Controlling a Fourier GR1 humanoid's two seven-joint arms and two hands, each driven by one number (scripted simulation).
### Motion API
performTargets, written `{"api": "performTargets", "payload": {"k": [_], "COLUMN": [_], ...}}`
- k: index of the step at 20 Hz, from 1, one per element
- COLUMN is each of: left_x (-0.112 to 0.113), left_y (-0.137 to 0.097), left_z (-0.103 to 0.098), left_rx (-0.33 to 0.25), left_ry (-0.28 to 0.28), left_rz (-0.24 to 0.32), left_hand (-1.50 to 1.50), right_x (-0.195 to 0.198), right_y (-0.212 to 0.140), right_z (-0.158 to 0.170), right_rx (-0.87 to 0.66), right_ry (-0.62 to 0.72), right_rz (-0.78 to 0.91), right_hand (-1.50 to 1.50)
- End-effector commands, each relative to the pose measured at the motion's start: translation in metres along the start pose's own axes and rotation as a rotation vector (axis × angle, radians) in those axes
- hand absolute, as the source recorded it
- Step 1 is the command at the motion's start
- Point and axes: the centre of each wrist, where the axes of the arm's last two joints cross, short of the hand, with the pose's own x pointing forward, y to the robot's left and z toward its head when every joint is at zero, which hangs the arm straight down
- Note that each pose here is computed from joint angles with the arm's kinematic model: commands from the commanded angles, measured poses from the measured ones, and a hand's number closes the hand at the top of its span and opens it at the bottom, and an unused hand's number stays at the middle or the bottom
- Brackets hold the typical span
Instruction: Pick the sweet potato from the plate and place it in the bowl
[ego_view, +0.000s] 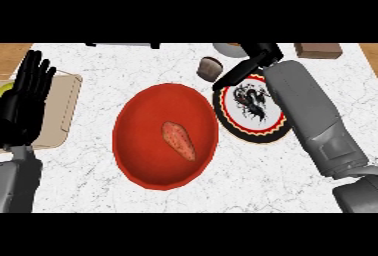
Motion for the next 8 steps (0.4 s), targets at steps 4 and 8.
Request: {"api": "performTargets", "payload": {"k": [4, 8], "left_x": [0.005, 0.014], "left_y": [-0.001, -0.006], "left_z": [-0.008, -0.013], "left_rx": [-0.011, -0.038], "left_ry": [-0.023, -0.031], "left_rz": [-0.002, 0.004], "left_hand": [0.00, 0.00], "right_x": [-0.010, -0.012], "right_y": [-0.066, -0.103], "right_z": [0.035, 0.063], "right_rx": [-0.066, -0.048], "right_ry": [-0.018, -0.020], "right_rz": [-0.058, -0.069], "right_hand": [-1.50, -1.50]}}
